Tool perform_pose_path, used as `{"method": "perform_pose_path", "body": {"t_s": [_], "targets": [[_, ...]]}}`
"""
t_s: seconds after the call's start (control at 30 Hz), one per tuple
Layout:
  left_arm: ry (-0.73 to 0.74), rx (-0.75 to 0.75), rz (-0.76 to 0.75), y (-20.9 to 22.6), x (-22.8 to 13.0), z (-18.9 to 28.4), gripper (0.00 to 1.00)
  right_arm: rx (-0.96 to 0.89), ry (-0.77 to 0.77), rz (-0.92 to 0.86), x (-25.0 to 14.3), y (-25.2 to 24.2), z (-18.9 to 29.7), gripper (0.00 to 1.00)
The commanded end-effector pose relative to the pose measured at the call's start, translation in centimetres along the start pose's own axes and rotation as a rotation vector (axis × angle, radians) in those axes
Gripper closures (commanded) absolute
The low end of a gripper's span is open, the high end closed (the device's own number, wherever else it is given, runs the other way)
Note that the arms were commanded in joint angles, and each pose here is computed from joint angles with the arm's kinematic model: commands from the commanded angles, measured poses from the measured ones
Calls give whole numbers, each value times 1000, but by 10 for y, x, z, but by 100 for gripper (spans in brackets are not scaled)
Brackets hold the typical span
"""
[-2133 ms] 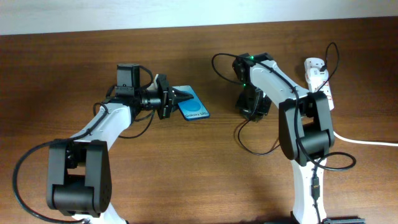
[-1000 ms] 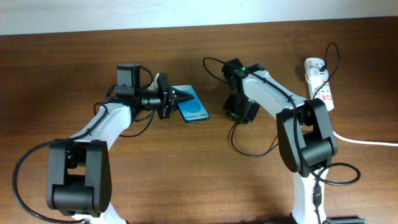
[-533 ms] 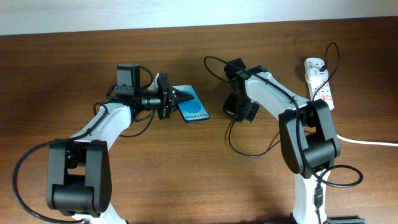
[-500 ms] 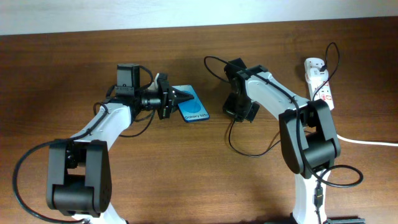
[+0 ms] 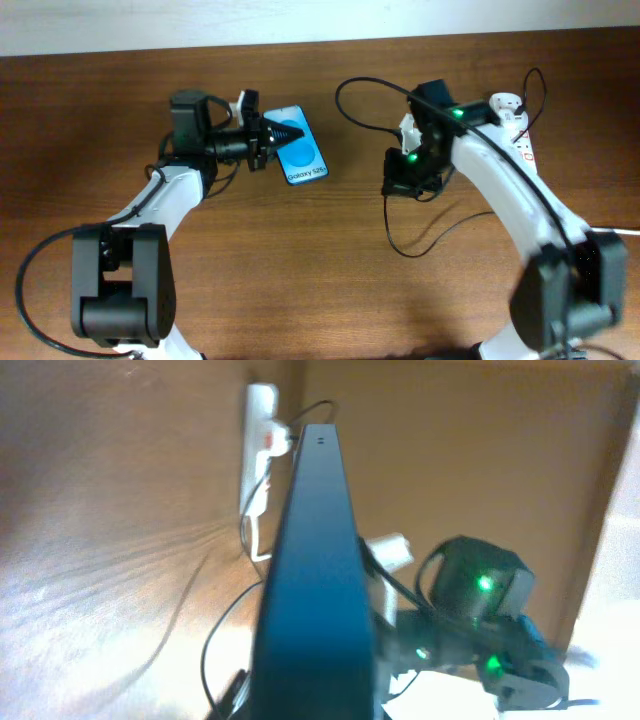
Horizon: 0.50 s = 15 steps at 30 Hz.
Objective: Plug charger to phone and switch on socket
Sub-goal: 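Carry the USB-C plug up to the bottom edge of the held phone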
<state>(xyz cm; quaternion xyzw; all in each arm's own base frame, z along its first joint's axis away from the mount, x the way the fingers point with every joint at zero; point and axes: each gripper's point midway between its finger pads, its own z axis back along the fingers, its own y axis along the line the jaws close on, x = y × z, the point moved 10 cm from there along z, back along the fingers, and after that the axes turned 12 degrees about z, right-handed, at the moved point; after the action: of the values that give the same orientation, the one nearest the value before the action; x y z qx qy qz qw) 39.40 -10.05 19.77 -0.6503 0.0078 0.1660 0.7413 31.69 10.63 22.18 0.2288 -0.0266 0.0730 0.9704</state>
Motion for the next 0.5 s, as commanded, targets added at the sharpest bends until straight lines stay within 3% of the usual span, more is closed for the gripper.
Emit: {"method": "perform_pose_path", "body": {"t_s": [0.0,0.17,0.37,0.47], "targets": [[93,-65,-137,-17,-3,3,100,176,-54,245,-24,28,39,96],[118,-86,-201,-23,-5,3,100,484,-83,495,-59,56,69,96],[128,-161,-339,-54,-13,-1,100,547,35,418,-86,51,49,95],[142,-163,-322,-56,-18,-12,100,617,24,472,-94,63,33,95]]}}
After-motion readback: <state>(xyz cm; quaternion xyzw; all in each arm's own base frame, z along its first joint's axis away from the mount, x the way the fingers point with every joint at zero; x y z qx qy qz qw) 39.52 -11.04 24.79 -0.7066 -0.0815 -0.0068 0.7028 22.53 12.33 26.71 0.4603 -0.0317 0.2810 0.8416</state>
